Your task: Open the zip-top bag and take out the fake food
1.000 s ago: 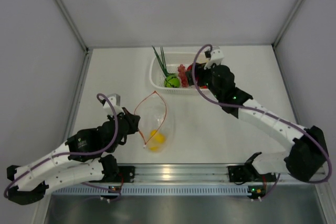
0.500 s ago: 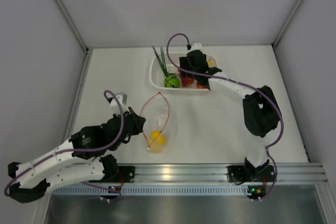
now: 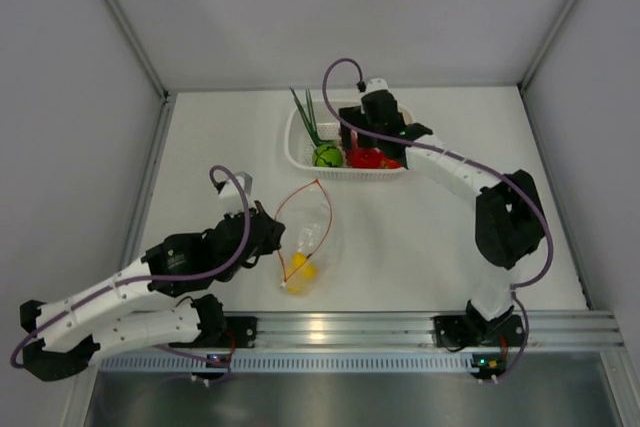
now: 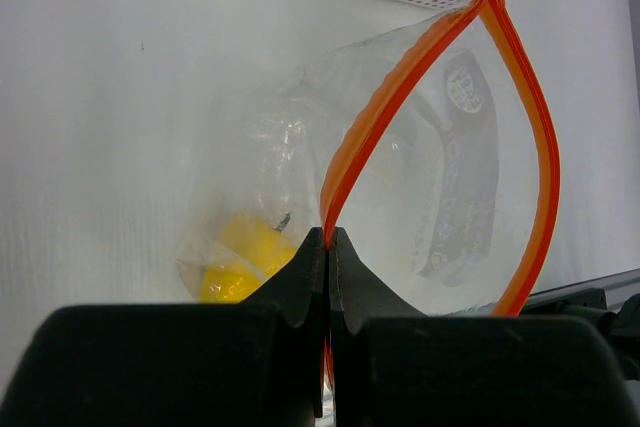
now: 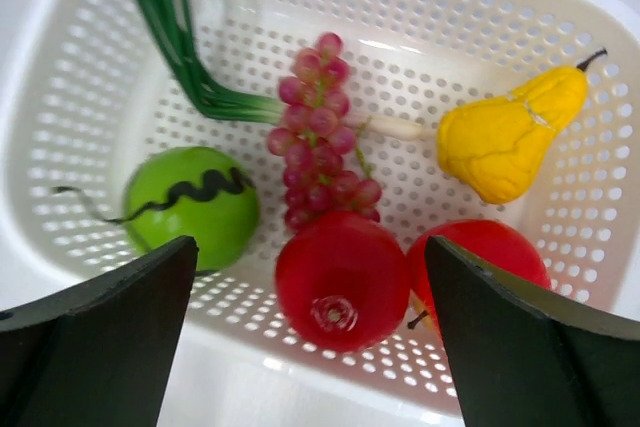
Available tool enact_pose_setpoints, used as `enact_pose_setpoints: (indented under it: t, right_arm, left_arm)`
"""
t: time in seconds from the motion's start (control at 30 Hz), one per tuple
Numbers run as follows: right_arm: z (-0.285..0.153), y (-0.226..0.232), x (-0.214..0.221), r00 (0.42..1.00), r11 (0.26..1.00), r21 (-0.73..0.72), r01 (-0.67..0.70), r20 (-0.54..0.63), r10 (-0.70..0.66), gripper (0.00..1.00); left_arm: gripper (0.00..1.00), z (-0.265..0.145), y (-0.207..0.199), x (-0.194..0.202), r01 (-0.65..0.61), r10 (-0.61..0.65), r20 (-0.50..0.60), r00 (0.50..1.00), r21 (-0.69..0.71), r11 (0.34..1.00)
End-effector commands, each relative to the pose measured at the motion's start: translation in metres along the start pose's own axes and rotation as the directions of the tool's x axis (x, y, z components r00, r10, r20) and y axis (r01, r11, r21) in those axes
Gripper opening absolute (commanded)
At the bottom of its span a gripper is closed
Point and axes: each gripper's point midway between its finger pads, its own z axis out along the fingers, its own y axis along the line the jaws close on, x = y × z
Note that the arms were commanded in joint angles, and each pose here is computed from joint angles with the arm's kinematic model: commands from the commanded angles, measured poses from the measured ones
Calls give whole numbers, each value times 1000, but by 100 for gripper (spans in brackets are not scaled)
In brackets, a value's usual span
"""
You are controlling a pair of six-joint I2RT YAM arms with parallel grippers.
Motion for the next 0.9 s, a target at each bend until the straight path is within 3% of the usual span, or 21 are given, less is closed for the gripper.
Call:
enact_pose_setpoints:
  t: [0.0,0.17,0.37,0.63,0.87]
  right_arm:
    - [-58,19,-52,991,982,-180,-51,113,72,95]
    - [-106,35,-38,990,954,-278,-116,47,134,73]
    - [-194,82,-13,996,904,-424,-65,21,82,49]
    - [-275,147,18,999,859,-512,10,36,10,37]
    - [-274,192,45,1000,904,-426,14,1,-15,27]
  left_arm:
    - [0,-4,-12,-13,50,-50,30,998,23,999]
    - [0,-2,-11,-16,74,-75,51,996,8,997]
    - [0,-3,-11,-24,116,-116,84,990,3,993]
    - [0,-3,-10,-24,160,-159,89,983,1,987]
    - [0,-8,-3,-26,249,-251,110,962,26,968]
